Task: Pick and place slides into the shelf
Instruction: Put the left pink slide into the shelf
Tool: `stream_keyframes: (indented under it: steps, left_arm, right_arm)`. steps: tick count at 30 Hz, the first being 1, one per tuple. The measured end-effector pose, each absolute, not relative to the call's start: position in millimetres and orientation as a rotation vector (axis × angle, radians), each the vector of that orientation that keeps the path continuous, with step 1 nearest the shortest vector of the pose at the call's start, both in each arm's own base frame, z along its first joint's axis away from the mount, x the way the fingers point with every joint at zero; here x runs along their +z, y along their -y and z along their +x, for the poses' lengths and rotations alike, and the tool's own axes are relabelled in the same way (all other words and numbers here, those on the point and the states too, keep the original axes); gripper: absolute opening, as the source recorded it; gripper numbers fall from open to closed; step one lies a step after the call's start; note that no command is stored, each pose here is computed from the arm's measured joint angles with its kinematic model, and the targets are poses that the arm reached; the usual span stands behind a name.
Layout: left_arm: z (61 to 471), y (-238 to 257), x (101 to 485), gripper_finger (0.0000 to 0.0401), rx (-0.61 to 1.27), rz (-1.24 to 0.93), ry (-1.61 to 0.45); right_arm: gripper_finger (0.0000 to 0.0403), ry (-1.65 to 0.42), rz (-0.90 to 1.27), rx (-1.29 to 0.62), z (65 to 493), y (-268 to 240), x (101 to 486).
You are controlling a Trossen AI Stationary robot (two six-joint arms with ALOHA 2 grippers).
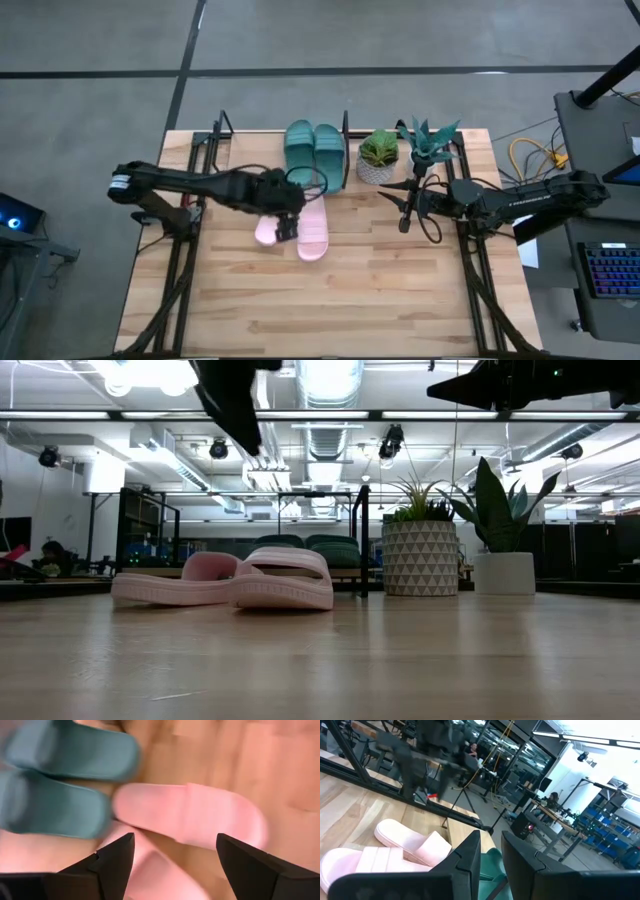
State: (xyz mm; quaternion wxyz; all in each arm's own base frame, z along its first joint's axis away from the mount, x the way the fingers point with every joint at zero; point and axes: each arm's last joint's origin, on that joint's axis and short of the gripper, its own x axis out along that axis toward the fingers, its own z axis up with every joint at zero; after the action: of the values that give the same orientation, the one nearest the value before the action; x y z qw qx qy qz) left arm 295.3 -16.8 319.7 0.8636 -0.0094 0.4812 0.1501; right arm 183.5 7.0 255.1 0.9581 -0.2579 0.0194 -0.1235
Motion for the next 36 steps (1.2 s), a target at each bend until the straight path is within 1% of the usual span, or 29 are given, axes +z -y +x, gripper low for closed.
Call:
stream_keyframes:
  steps: [4, 6, 12, 18, 25, 30, 36]
  left_arm:
    - [282, 36, 323, 0.0265, 0.304, -0.085, -1.02]
    - [277, 43, 323, 0.0265, 0.313, -0.076, -1.028]
    - [275, 49, 304, 0.0265, 0.416, 0.075, -1.065]
    - [277, 48, 275, 0.0265, 0.47, 0.195, -1.159]
    - [279, 45, 238, 0.0265, 0.542, 0.409, -1.26]
    - [281, 43, 214, 0.0265, 0.575, 0.501, -1.328]
    - [291, 40, 193, 0.0265, 0.608, 0.593, -1.38]
  right_arm:
    - [0.0068, -0.039, -0.523, -0.25, 183, -7, 255]
    - [0.0068, -0.04, -0.523, -0.25, 183, -7, 255]
    - [0.0068, -0.04, -0.523, -0.249, 183, -7, 255]
    - [0.0068, -0.038, -0.515, -0.249, 183, -7, 255]
    - [0.0068, -0.039, -0.516, -0.249, 183, -7, 255]
    - [0.0068, -0.039, -0.516, -0.249, 184, -7, 255]
    - [0.0068, -0.038, -0.516, -0.249, 183, -7, 255]
